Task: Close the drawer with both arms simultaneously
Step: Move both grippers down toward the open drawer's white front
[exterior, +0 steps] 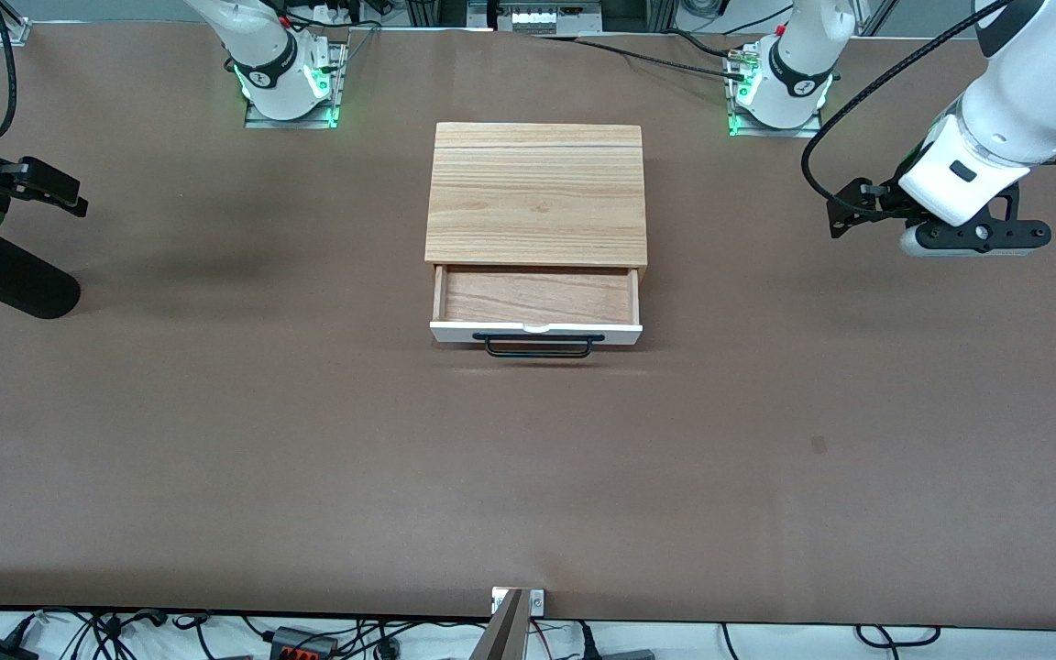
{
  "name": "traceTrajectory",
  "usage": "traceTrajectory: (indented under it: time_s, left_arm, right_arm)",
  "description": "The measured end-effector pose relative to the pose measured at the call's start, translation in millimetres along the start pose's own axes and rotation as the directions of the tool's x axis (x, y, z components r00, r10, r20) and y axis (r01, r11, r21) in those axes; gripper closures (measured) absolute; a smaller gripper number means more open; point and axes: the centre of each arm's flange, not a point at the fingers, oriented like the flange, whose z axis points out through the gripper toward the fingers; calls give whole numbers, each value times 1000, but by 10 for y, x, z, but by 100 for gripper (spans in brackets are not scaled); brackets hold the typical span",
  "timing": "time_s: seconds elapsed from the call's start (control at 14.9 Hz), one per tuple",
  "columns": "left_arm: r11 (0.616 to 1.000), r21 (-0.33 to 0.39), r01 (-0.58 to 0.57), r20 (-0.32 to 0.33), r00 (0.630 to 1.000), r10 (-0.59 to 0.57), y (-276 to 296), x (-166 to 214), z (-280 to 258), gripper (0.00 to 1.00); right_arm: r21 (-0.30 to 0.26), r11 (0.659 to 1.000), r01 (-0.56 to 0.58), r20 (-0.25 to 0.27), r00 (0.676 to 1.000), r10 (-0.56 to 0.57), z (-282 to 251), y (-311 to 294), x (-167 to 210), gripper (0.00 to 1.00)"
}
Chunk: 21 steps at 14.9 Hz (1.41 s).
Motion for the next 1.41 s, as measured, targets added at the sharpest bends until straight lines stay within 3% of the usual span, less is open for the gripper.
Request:
traceTrajectory:
  time_s: [0.54, 1.07, 1.41]
  left_arm:
    - [1000, 0, -1, 2, 1000, 1, 0, 3, 7, 0]
    - [999, 0, -37, 49, 998, 37, 203, 141, 256, 0]
    - [995, -95, -31, 83, 996, 39, 379, 387, 432, 0]
  right_arm:
    - [0, 1000, -1, 9, 1000, 1, 3, 0, -11, 0]
    - [6, 1000, 7, 9, 1000, -7, 1, -49, -6, 0]
    - [34, 998, 55, 22, 998, -56, 72, -347, 39, 0]
